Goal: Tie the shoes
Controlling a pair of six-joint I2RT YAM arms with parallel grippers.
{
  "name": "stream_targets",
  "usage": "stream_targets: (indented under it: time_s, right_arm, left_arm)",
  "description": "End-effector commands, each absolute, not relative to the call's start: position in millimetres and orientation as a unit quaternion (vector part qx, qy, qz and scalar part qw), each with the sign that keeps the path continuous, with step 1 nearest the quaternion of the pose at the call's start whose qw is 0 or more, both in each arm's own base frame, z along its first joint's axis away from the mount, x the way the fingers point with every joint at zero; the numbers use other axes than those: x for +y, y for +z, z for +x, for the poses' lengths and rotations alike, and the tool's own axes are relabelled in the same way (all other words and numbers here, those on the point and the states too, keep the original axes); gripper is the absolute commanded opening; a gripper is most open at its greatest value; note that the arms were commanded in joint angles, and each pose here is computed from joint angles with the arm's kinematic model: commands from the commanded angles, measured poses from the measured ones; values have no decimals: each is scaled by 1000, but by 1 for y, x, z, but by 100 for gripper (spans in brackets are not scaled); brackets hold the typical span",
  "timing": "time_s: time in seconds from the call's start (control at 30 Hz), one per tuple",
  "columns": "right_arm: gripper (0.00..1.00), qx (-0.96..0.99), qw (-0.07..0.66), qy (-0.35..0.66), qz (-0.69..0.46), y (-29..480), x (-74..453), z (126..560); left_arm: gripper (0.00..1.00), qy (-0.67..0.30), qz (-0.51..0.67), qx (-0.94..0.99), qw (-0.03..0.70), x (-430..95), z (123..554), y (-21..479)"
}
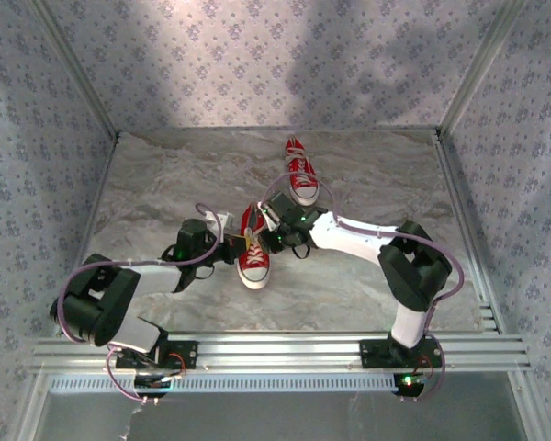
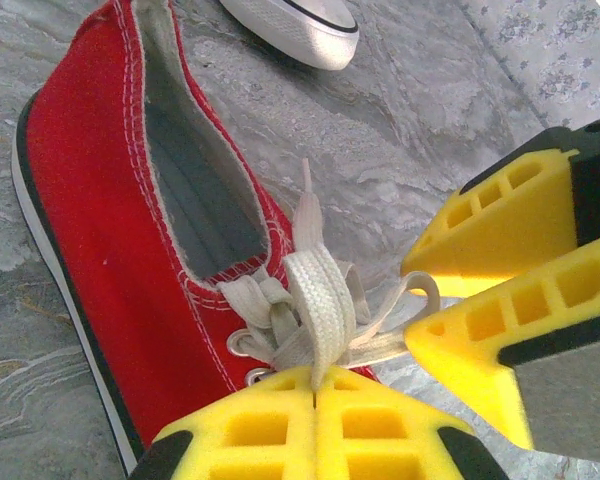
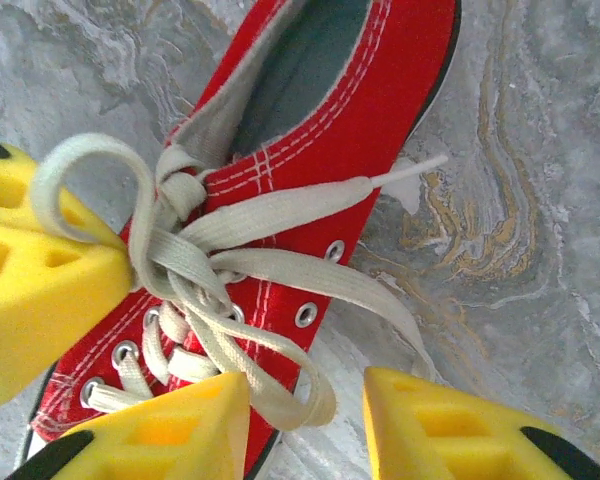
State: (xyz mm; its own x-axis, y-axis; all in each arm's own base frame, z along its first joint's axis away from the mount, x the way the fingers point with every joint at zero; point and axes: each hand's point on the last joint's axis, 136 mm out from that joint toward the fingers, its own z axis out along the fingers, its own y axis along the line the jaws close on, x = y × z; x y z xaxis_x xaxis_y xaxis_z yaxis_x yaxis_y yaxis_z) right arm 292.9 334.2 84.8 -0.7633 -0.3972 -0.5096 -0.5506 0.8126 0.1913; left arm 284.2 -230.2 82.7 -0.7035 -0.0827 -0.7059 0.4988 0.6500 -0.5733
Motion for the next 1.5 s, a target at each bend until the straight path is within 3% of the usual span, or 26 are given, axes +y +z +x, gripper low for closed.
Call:
stream_targets:
  time_s: [0.0, 0.23, 0.4, 0.63, 0.93, 1.47]
  right_arm:
    - [38, 919, 274, 158, -234, 104, 323, 295]
    - [36, 897, 352, 151, -220, 130, 315, 293]
    - [32, 846, 362, 152, -361, 124, 338, 273]
    - [43, 767, 396, 121, -489, 126, 340, 278]
    - [44, 638, 424, 64, -640, 113, 321, 279]
    - [40, 560, 436, 58, -702, 101, 351, 296]
  left_arm:
    - [0, -409, 132, 825, 367, -235, 290, 91]
    - [0, -422, 115, 832, 342, -239, 296, 85]
    - [0, -431, 106, 836, 323, -243, 302, 82]
    - [0, -435, 100, 842, 302, -247, 306, 77]
    - [0, -439, 100, 841, 300, -247, 308, 76]
    - [0, -448, 102, 839, 293, -248, 308, 73]
